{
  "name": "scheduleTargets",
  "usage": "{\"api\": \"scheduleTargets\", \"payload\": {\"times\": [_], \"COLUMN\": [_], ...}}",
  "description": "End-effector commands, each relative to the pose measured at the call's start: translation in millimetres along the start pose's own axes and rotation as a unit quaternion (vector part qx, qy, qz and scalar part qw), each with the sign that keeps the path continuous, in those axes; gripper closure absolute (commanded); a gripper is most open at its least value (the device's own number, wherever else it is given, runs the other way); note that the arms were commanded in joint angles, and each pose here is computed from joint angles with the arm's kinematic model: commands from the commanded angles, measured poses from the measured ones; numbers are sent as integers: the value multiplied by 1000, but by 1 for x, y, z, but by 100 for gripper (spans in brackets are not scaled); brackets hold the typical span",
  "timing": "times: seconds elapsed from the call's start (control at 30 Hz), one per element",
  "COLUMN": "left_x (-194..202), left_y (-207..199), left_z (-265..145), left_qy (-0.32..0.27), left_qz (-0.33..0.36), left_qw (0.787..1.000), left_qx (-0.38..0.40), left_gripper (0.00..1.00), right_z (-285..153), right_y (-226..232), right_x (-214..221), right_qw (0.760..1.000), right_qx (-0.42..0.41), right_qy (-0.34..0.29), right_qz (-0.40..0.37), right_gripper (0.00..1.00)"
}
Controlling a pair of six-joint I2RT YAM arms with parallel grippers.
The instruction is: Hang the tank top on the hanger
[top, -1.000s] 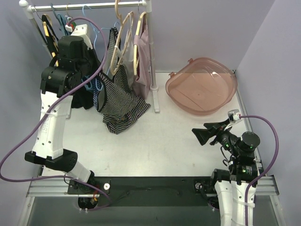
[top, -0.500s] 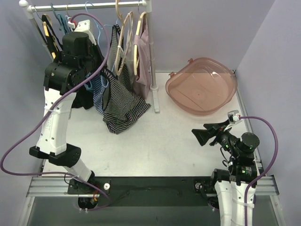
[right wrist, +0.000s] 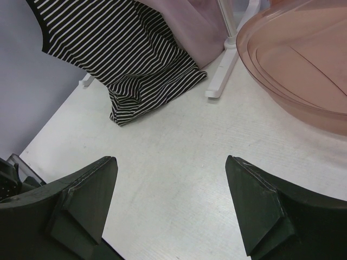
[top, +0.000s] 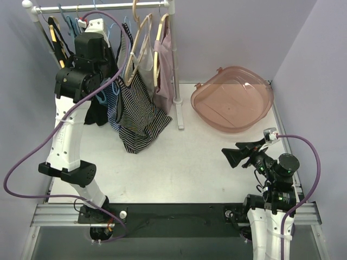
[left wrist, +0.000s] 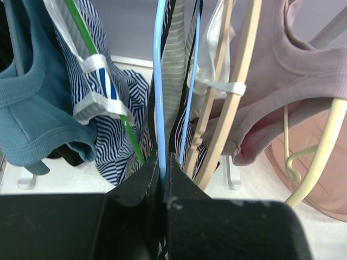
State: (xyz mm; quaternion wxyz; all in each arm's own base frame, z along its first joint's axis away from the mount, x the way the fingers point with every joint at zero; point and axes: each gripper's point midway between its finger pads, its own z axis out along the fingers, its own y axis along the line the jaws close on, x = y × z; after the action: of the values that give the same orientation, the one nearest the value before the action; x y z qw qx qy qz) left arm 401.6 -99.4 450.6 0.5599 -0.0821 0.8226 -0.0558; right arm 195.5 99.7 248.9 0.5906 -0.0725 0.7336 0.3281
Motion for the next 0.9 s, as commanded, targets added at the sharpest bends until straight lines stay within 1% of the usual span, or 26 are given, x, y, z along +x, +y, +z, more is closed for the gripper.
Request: {"api": "scheduleTargets", "payload": {"times": [0.0,0.13,0.2,0.37,0.47,0.67,0.87], "left_x": [-58,-62,-63,-63,-57,-27,3], "left_y": [-15,-17,-25,-36,-39,-36,-33], "left_z": [-12,1,5,20,31,51,58], "left_qy": [-104,-104,-107,-103,-88,-36,13], "left_qz": [-6,-5,-2,0,-2,3,15], "left_qw": [994,992,990,989,990,995,995], "left_qx": [43,66,87,108,111,97,95], "left_gripper": [100,100,100,100,100,100,100], "right_z": [0,-1,-1,-3,-3,-4,-5], "right_y": [2,1,2,3,3,3,4], "right_x": [-8,-7,-6,-5,-3,0,-2], "right_qw": [1000,1000,1000,1000,1000,1000,1000], "right_qx": [-3,-1,-3,-3,-2,-2,-2], "right_qy": [-19,-19,-20,-22,-22,-19,-18], "right_qz": [-8,-3,-3,2,5,10,8], "right_gripper": [17,17,17,16,16,16,16]}}
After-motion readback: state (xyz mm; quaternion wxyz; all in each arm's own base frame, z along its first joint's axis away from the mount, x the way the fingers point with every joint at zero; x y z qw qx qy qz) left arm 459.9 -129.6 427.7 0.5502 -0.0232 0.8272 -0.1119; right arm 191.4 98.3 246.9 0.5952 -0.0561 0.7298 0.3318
